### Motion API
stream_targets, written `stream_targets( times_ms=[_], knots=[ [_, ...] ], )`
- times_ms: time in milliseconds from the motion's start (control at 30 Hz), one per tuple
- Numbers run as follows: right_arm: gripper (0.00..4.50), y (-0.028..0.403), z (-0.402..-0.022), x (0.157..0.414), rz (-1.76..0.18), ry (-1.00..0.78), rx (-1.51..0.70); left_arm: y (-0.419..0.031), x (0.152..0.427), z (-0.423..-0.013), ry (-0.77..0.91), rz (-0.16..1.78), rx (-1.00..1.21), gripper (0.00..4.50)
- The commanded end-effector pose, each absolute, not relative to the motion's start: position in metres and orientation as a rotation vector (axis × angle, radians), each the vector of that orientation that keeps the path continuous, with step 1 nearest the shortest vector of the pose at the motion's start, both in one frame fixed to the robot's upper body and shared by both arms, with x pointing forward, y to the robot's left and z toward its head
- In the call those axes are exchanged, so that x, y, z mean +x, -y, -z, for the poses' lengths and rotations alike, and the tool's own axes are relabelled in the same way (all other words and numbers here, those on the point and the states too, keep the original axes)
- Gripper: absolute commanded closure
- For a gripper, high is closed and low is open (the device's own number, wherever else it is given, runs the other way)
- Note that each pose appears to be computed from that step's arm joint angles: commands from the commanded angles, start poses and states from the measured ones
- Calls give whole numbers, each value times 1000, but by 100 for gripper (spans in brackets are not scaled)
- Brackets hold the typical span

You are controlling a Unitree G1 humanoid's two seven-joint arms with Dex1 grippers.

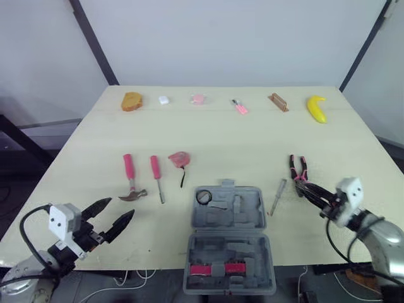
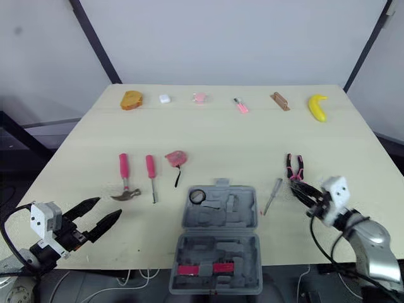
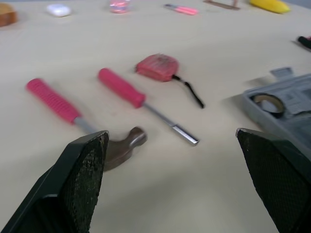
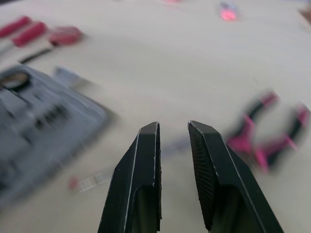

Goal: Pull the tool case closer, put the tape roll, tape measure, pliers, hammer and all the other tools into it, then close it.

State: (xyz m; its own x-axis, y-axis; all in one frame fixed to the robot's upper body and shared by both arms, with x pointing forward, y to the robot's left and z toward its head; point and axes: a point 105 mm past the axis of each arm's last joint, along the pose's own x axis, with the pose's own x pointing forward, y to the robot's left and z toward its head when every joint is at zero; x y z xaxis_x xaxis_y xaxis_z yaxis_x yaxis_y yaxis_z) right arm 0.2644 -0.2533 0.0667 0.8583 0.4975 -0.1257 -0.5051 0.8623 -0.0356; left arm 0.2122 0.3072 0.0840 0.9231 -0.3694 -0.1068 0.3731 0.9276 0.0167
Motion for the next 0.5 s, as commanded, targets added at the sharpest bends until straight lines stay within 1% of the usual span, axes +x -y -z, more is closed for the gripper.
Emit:
stream_targets(
  times_ms=[33, 100, 167, 200, 267, 367, 500],
  knots=[
    [327, 277, -71, 247, -471, -82, -70, -327, 203, -87, -86, 279, 49, 0],
    [266, 286, -66, 237, -445, -92, -56, -339, 197, -82, -95, 224, 52, 0],
    [158, 295, -62, 226, -416, -105, -46, -350, 190, -77, -108, 183, 53, 0],
    [114, 299, -61, 221, -402, -111, -43, -353, 187, -75, -115, 174, 55, 0],
    [4, 307, -60, 214, -368, -109, -29, -358, 182, -73, -122, 157, 56, 0],
    [4, 318, -58, 207, -312, -110, -18, -365, 177, -70, -130, 137, 55, 0],
    [4, 322, -57, 206, -295, -108, -12, -365, 178, -68, -129, 148, 51, 0]
  ],
)
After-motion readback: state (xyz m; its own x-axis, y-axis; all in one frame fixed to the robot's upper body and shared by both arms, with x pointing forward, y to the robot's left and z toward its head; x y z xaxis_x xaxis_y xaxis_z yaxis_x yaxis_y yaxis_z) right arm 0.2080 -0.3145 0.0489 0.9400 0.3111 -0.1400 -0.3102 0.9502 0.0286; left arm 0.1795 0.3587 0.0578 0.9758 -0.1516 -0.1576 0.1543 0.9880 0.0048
